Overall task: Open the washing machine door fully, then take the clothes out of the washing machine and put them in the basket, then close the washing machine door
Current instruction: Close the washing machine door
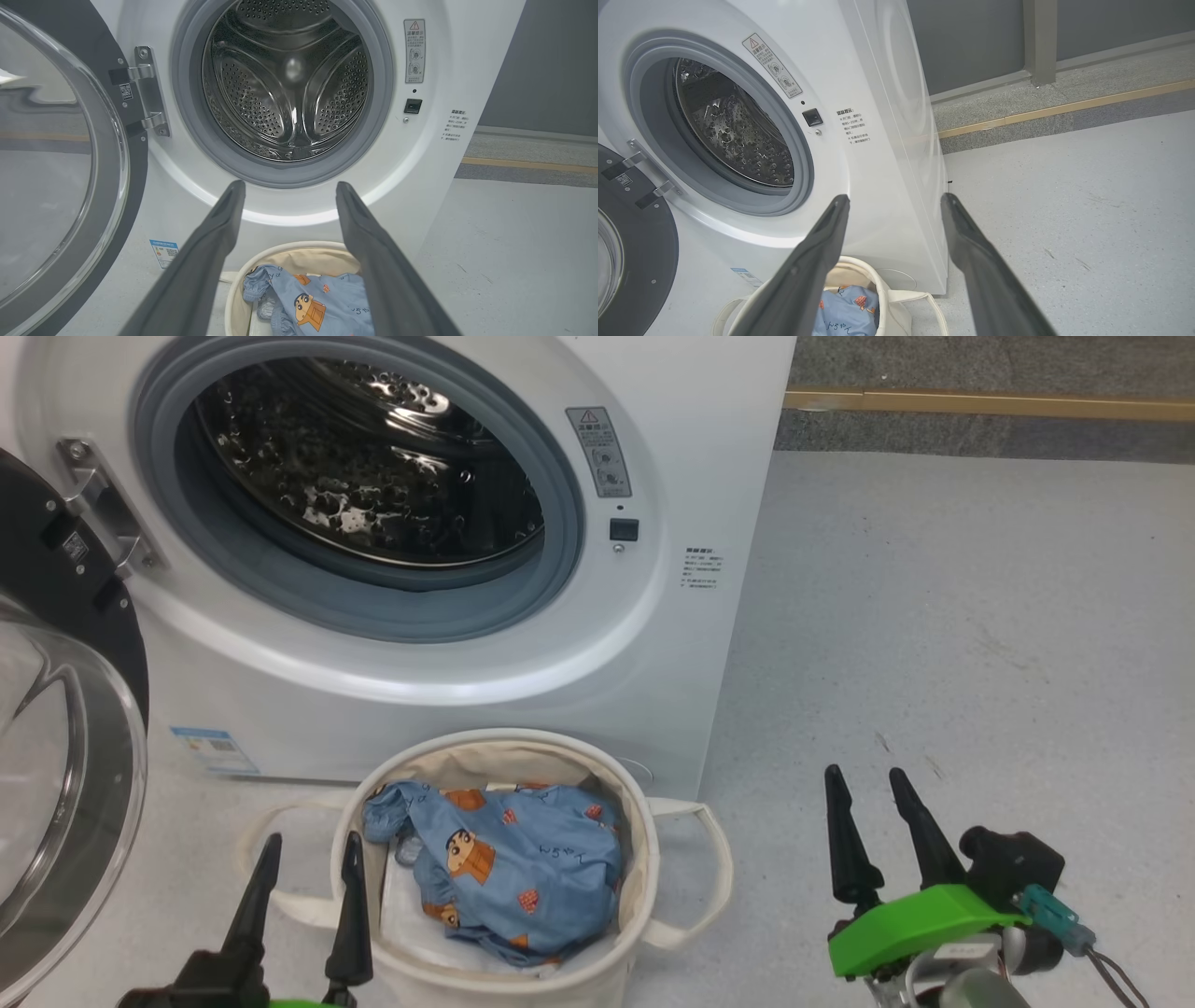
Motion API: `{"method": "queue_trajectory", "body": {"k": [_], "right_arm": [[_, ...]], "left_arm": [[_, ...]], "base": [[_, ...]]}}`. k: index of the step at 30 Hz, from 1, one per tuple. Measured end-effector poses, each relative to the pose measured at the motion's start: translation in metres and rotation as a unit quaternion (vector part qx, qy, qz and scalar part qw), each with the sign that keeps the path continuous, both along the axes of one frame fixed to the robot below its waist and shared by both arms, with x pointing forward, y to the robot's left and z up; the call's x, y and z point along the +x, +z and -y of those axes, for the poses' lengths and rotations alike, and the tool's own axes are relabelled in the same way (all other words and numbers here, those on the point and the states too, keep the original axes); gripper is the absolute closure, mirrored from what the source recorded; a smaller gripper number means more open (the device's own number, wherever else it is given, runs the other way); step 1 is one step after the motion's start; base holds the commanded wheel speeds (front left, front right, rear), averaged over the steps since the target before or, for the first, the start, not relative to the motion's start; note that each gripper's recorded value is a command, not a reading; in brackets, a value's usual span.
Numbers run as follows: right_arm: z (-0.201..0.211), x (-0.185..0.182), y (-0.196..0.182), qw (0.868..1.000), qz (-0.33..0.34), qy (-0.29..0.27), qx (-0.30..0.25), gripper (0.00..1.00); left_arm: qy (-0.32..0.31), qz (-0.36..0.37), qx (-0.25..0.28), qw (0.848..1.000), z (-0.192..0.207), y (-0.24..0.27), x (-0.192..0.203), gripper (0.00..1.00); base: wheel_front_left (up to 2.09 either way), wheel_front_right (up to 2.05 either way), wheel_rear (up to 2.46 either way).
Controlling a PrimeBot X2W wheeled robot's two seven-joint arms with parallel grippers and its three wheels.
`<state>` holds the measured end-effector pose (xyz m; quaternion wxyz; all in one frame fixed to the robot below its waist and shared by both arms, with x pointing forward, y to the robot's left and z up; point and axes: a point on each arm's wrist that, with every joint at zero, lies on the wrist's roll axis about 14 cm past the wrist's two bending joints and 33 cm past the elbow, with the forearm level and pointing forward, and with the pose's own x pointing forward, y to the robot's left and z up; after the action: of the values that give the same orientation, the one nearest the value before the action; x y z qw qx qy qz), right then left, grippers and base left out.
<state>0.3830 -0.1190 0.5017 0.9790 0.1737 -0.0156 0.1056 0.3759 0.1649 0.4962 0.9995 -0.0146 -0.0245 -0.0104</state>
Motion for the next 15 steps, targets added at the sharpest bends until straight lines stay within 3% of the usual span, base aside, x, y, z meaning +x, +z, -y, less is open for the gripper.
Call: {"method": "queue_trajectory", "body": {"k": [15], "right_arm": [[0.0010,-0.0050,0.0051,1.000,0.008,-0.002,0.000,0.00]], "left_arm": [[-0.004,0.008,-0.013,1.000,0.0022,0.0058,-0.0020,0.00]], "base": [[0.00,0.00,0.00]]}}
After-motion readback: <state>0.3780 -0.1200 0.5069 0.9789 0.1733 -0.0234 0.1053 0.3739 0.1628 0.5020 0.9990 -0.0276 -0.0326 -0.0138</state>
